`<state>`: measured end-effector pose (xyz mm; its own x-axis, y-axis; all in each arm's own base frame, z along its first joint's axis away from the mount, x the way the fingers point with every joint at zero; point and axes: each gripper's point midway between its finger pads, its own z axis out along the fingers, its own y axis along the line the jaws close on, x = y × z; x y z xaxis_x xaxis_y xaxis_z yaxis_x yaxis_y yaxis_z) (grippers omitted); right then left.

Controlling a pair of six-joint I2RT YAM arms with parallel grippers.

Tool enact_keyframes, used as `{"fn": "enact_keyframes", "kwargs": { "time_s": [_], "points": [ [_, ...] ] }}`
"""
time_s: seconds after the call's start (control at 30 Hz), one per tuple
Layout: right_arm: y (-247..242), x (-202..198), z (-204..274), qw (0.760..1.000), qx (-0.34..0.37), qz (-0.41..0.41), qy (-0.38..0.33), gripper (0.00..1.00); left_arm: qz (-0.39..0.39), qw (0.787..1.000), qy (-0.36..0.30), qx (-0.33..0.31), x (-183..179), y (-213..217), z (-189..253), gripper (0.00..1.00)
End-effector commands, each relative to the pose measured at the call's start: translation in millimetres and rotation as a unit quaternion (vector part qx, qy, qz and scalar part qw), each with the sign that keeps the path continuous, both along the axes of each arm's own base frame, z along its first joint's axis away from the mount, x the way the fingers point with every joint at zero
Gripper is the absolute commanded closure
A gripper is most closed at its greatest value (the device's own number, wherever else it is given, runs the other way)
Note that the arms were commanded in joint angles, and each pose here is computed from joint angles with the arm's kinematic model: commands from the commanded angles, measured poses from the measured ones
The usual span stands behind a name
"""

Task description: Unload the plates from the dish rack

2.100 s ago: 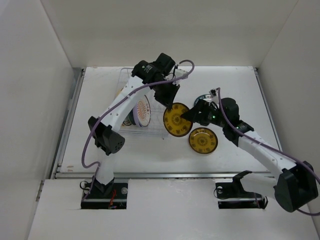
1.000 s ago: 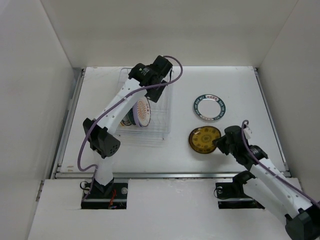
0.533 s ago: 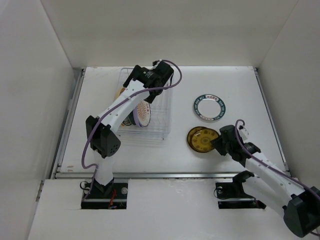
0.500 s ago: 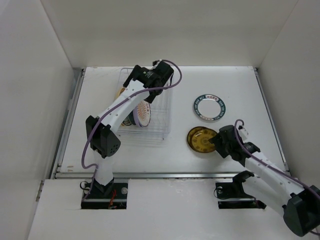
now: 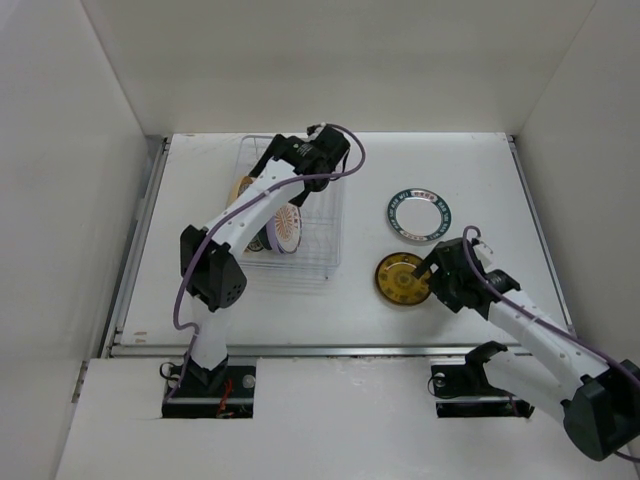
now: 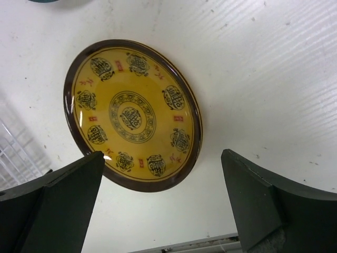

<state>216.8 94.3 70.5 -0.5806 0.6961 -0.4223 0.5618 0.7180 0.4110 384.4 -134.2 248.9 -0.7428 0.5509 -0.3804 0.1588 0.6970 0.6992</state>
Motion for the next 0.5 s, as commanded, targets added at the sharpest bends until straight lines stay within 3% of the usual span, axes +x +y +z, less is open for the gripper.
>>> {"fn": "enact_keyframes", "kwargs": {
  "time_s": [0.0,0.13,0.17,0.3,0.33,0.47],
  "points": [
    [1.0,9.0,17.3,1.000,-0.014,0.018,-0.018,0.01,0.012,1.000,0.009,0.020,5.2,8.6,-8.7,0.21],
    [5.9,16.3,30.5,0.999,-0.009,0.030,-0.036,0.01,0.026,0.999,0.022,0.011,11.3,15.0,-15.3,0.47],
    [5.9,16.4,30.5,0.999,-0.009,0.030,-0.036,0.01,0.035,0.999,0.029,0.007,12.9,18.2,-20.3,0.59],
    [6.7,18.4,39.4,0.998,-0.008,0.033,-0.046,0.01,0.045,0.997,0.063,-0.012,5.2,22.6,-28.9,0.85],
    [6.7,18.5,42.3,0.998,-0.005,0.033,-0.051,0.01,0.043,0.997,0.067,-0.017,4.7,21.2,-30.3,0.96],
    [7.5,20.1,48.5,0.998,-0.001,0.033,-0.060,0.01,0.048,0.997,0.043,-0.037,2.0,22.2,-14.2,1.00]
  ]
}}
